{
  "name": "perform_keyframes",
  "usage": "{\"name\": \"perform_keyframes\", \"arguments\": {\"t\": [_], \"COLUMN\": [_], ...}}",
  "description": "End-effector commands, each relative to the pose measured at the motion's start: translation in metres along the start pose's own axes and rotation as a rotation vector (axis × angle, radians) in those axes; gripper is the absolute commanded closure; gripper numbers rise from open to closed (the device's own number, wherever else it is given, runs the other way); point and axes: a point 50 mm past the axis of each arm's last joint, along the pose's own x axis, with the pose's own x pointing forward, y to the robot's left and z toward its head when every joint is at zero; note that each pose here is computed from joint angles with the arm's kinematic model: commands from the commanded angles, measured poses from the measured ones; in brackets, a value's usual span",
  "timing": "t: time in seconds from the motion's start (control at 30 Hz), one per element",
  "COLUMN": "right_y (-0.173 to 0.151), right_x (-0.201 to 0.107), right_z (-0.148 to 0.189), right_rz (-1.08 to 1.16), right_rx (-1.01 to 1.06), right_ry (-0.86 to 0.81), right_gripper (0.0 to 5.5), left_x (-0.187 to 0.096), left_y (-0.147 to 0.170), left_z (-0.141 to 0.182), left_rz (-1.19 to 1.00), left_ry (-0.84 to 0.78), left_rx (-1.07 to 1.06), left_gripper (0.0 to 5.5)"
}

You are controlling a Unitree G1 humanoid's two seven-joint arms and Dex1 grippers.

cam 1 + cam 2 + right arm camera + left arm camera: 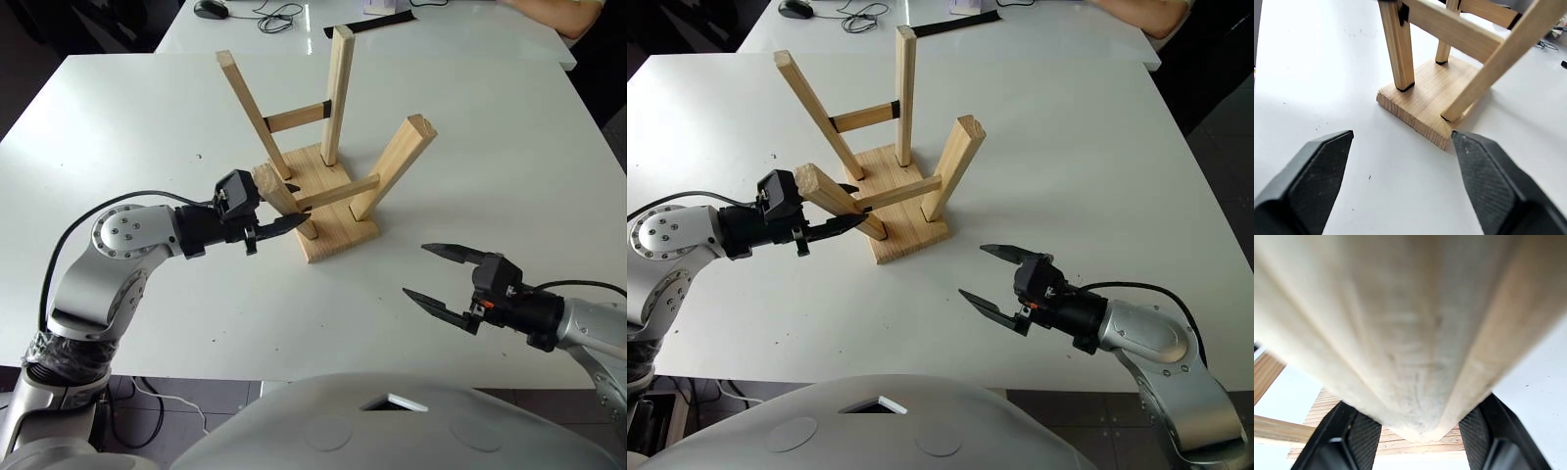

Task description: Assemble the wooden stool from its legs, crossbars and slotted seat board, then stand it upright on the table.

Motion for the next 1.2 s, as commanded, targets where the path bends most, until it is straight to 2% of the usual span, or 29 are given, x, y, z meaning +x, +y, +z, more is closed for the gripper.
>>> {"name": "perform_keyframes", "arguments": {"t": [0.03, 0.1, 0.23, 0.43, 0.53, 0.63, 0.7, 0.73, 0.8, 0.9, 1.03, 1.13, 1.2], "right_y": [-0.014, -0.027, -0.045, -0.049, -0.052, -0.056, -0.047, -0.041, -0.036, -0.04, -0.04, -0.028, -0.021], "right_x": [0.015, 0.025, 0.044, 0.079, 0.103, 0.116, 0.108, 0.103, 0.098, 0.104, 0.112, 0.092, 0.069], "right_z": [0.045, 0.067, 0.103, 0.14, 0.117, 0.04, -0.015, -0.038, -0.058, -0.052, -0.006, 0.025, 0.032], "right_rz": [-0.082, -0.152, -0.242, -0.277, -0.266, -0.316, -0.291, -0.276, -0.273, -0.291, -0.272, -0.193, -0.127], "right_rx": [-0.017, -0.034, -0.079, -0.16, -0.127, -0.136, -0.069, -0.046, 0.0, 0.015, -0.013, 0.027, 0.089], "right_ry": [-0.251, -0.377, -0.511, -0.629, -0.526, -0.153, 0.061, 0.143, 0.208, 0.152, -0.064, -0.232, -0.289], "right_gripper": [1.8, 1.97, 2.55, 2.6, 2.6, 2.6, 2.6, 2.6, 2.6, 2.6, 2.6, 2.6, 2.6], "left_x": [-0.002, 0.0, 0.003, 0.007, 0.009, 0.011, 0.012, 0.012, 0.014, 0.019, 0.024, 0.025, 0.025], "left_y": [0.0, -0.001, 0.002, 0.004, 0.004, 0.006, 0.01, 0.011, 0.013, 0.014, 0.016, 0.016, 0.016], "left_z": [-0.035, -0.038, -0.036, -0.033, -0.031, -0.027, -0.024, -0.023, -0.02, -0.017, -0.02, -0.024, -0.026], "left_rz": [0.012, 0.003, -0.011, -0.032, -0.045, -0.065, -0.07, -0.071, -0.073, -0.07, -0.064, -0.062, -0.061], "left_ry": [0.222, 0.226, 0.22, 0.217, 0.215, 0.216, 0.217, 0.216, 0.214, 0.213, 0.225, 0.24, 0.246], "left_rx": [-0.011, -0.012, 0.001, 0.012, 0.021, 0.038, 0.053, 0.058, 0.067, 0.074, 0.077, 0.08, 0.076], "left_gripper": [3.39, 3.39, 3.39, 3.39, 3.39, 3.39, 3.39, 3.39, 3.39, 3.39, 3.39, 3.39, 3.39]}}
